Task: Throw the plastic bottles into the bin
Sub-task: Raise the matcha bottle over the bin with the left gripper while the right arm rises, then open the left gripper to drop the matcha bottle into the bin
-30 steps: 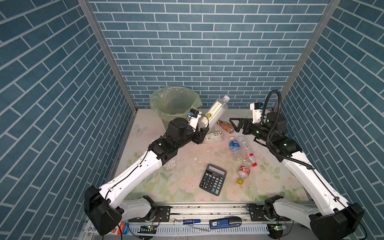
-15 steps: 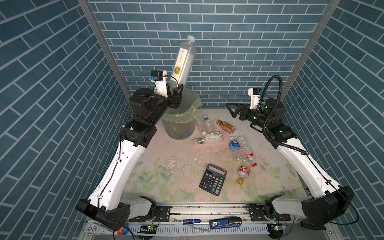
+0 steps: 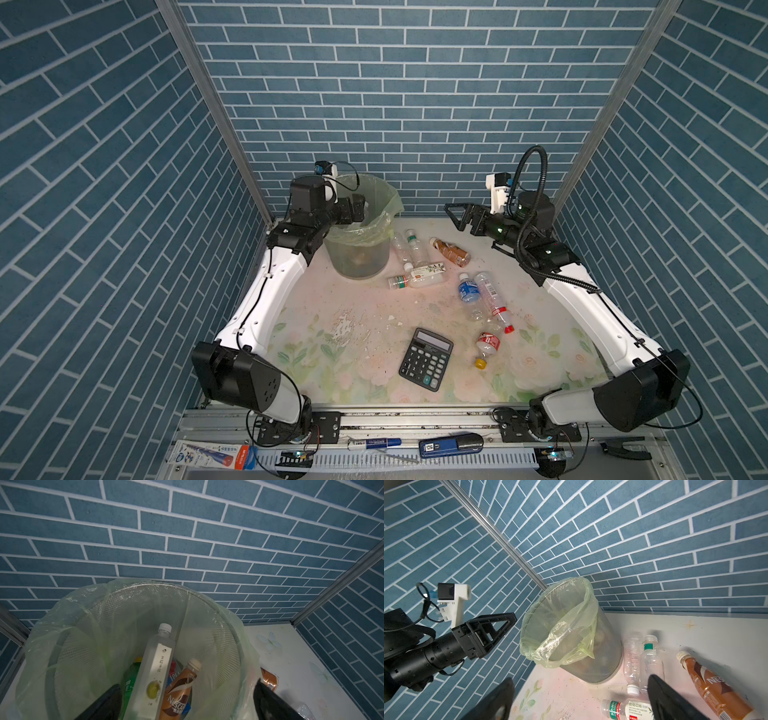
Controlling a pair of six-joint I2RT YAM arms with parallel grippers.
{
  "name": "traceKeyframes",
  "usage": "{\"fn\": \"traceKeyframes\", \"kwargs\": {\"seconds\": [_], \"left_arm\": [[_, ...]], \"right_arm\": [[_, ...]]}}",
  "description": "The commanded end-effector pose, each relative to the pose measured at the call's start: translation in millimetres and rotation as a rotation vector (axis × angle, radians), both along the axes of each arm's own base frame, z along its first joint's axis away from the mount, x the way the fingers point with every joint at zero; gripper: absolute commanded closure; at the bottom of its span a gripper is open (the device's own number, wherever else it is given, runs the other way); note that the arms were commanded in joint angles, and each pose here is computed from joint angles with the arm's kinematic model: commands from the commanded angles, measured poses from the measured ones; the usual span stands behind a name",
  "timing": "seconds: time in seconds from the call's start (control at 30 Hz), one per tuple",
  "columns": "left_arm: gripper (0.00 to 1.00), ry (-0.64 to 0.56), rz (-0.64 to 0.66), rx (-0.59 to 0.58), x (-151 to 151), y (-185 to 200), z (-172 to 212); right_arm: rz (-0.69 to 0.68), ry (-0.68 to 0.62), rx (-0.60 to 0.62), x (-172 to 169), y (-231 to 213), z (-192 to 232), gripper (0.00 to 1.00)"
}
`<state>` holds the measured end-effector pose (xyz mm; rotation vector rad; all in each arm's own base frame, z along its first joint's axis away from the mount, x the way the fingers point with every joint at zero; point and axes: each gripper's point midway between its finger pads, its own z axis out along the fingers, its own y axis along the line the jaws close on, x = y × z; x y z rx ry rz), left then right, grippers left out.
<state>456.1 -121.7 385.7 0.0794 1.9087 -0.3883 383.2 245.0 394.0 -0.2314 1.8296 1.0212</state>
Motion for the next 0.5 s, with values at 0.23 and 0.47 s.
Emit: {"fn": "traceKeyframes", "kwargs": {"seconds": [0.23, 0.47], "left_arm": [[0.01, -0.132, -0.140, -0.067, -38.3, -42.4, 58.2], [0.01, -0.099, -0.287, -0.049, -63.9, -107.1, 30.4]], "right_arm": [[-0.062, 0.011, -0.008, -0.8, -11.5, 9.0, 0.01], [-0.188, 0.116, -0.153, -5.3, -43.3, -40.7, 0.01]]}}
